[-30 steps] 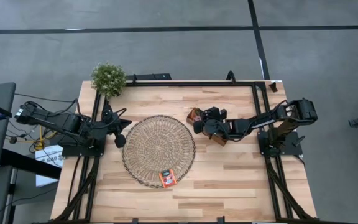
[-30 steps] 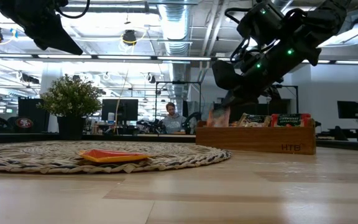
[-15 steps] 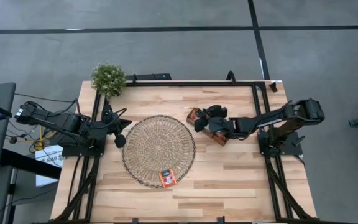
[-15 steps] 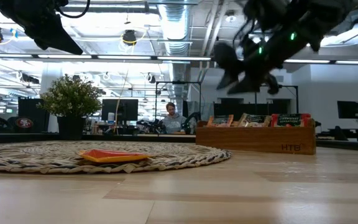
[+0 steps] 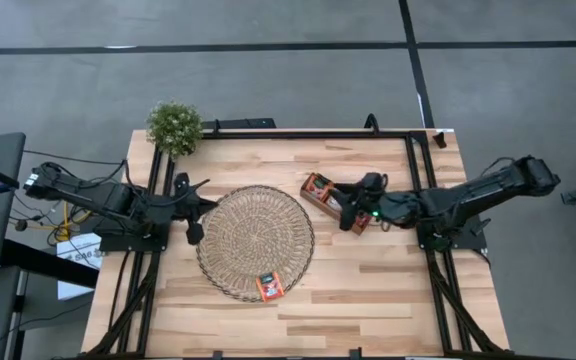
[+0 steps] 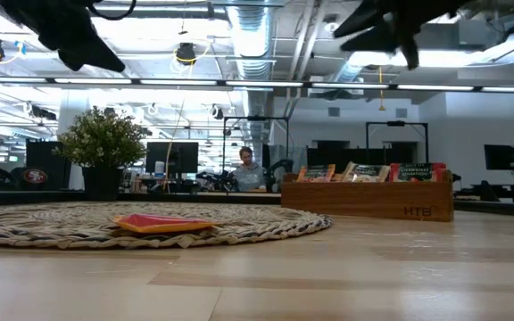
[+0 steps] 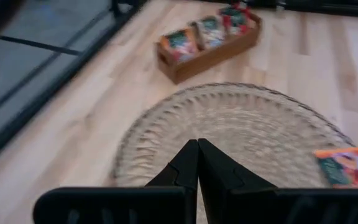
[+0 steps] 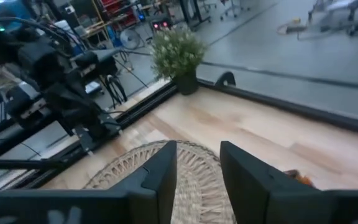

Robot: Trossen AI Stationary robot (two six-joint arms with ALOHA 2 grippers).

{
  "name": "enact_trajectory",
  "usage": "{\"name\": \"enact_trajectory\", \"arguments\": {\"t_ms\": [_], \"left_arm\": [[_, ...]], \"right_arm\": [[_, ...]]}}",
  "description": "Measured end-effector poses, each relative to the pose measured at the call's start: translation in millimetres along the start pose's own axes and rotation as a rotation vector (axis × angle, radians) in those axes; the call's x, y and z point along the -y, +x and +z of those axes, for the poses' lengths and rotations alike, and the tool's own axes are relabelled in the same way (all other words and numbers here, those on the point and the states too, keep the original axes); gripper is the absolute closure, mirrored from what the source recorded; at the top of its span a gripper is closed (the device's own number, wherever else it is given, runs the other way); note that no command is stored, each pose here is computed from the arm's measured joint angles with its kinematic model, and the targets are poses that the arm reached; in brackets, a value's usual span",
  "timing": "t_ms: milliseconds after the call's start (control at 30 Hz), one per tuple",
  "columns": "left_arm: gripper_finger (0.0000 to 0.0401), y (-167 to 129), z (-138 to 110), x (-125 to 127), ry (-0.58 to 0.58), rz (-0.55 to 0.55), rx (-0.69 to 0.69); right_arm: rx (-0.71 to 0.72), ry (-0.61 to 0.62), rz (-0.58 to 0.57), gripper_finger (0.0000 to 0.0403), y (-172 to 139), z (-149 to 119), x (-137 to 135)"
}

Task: Pick & Place Tea
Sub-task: Put the orange tea bag into the left section of the wooden organizer

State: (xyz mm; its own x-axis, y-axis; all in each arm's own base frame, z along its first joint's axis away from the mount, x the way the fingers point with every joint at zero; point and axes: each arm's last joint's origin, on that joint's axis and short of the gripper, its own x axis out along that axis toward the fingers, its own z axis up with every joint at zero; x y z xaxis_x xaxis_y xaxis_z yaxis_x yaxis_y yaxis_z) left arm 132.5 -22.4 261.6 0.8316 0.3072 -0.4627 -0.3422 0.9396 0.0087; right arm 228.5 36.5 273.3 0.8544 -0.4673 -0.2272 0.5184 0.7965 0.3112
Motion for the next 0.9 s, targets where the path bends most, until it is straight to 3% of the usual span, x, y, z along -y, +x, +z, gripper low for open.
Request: {"name": "enact_trajectory", "arguments": {"t_ms": [133,367,633,900], "left_arm": [[0.0401,14.3,6.0,13.7,-0.002,-0.081,0.008],[0.0401,53.3,30.6,48.5,-0.023,-0.118,-0.018],[0.0401,103.8,51.0,92.5,-0.063,-0.169,-0.251],[0.0401,139.2,43.8,116.5,-0.148,-0.154,-0.454]], "right_arm": [[-0.004,-0.052,0.006,0.0293,-17.3,4.1,1.8],[-0.081,-0.086,0.078,0.0294,-42.9,1.4,3.2],[-0.146,-0.137,0.159,0.0294,-75.3,-3.2,6.0],[-0.187,-0.180,0.180,0.0294,-102.6,-9.2,16.0]]}}
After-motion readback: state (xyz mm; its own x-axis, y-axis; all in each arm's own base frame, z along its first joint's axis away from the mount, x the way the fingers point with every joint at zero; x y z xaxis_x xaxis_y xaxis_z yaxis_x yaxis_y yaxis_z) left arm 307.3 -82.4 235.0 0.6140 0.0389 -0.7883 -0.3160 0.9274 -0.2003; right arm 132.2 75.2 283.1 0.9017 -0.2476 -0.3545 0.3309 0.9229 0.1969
